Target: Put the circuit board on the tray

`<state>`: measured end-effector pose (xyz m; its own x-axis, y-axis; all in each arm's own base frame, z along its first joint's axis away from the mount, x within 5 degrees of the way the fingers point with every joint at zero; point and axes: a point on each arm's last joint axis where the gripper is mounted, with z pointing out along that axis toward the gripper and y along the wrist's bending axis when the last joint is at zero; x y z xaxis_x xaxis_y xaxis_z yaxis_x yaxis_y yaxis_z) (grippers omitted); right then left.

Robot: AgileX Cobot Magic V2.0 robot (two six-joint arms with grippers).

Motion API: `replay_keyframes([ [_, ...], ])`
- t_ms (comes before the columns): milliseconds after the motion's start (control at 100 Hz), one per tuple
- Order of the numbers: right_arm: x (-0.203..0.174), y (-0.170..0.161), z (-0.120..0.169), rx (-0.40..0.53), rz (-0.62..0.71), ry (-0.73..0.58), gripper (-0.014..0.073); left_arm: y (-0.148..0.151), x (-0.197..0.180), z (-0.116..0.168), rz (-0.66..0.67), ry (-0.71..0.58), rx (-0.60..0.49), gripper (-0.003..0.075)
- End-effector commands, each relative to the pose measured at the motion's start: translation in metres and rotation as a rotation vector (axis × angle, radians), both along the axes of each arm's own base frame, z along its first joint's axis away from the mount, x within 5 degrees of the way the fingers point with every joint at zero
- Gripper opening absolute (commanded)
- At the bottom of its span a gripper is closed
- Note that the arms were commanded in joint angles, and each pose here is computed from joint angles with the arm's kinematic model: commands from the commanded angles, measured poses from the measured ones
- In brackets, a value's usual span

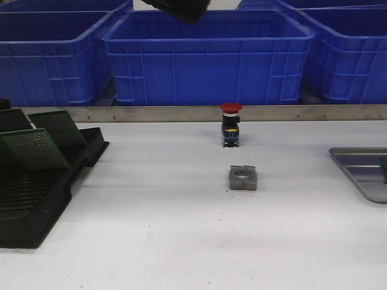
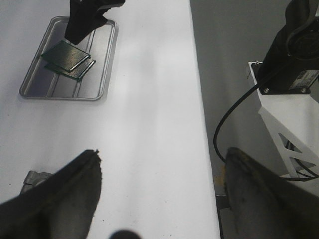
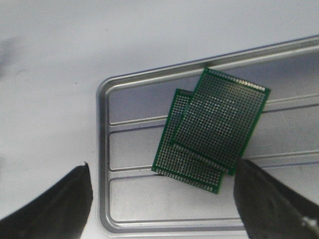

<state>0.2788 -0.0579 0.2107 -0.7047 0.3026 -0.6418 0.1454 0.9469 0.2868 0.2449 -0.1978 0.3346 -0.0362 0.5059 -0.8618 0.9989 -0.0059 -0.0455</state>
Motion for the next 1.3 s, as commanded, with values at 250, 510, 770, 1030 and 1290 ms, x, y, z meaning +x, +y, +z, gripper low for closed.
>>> replay_keyframes([
  [250,-0.026,0.02,0.06,-0.109,0.252,-0.19,-0.0073,0.003,-0.003,0.022,0.078,0.08,-0.07,-0.0017],
  [510,-0.045,0.045,0.089,-0.151,0.324,-0.318,-0.0059,0.034,0.009,0.029,0.23,0.084,-0.056,-0.0018],
  [770,-0.075,0.07,0.087,-0.198,0.27,-0.438,-0.0059,0.08,-0.002,0.042,0.545,-0.046,-0.116,-0.0018],
  [1030,-0.118,0.075,0.091,-0.268,0.216,-0.594,-0.0059,0.137,-0.049,0.04,1.019,-0.265,-0.227,-0.0018],
  [1290,-0.17,0.073,0.094,-0.284,0.189,-0.769,-0.0059,0.172,-0.113,0.014,1.277,-0.411,-0.328,-0.0017],
])
